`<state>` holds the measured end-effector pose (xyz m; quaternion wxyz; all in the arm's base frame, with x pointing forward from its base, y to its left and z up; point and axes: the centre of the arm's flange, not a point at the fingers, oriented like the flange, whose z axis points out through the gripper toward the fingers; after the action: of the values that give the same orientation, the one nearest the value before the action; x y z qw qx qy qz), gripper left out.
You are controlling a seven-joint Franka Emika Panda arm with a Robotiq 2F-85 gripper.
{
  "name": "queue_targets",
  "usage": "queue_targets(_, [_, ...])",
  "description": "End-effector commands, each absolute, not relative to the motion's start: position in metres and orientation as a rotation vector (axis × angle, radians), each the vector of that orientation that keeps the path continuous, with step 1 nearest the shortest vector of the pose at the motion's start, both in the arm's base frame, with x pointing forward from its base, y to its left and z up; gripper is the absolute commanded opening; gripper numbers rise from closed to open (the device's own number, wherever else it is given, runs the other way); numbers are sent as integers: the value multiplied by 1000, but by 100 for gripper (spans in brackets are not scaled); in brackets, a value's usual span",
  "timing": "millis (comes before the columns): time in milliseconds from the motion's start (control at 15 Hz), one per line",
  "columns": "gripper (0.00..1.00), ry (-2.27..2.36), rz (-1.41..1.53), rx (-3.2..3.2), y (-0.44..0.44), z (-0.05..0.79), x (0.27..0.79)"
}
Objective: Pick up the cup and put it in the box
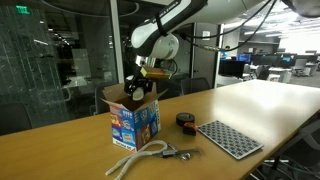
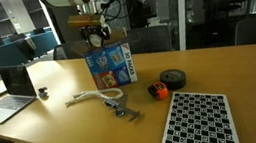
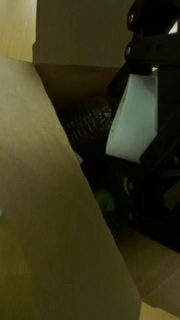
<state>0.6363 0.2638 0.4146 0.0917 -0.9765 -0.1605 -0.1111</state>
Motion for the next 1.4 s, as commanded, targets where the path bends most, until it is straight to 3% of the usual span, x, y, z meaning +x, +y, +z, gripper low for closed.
queue_targets(0, [88, -511, -257, -2887, 278, 425, 668])
queue_targets(67, [88, -522, -247, -2885, 279, 425, 670])
queue_targets(200, [99, -533, -214, -2888, 282, 425, 672])
queue_targets(533, [100, -598, -46, -2999, 278, 439, 661])
queue_targets(933, [100, -587, 222, -3318, 209, 529, 575])
queue_targets(1333, [100, -350, -64, -3341, 161, 594, 475])
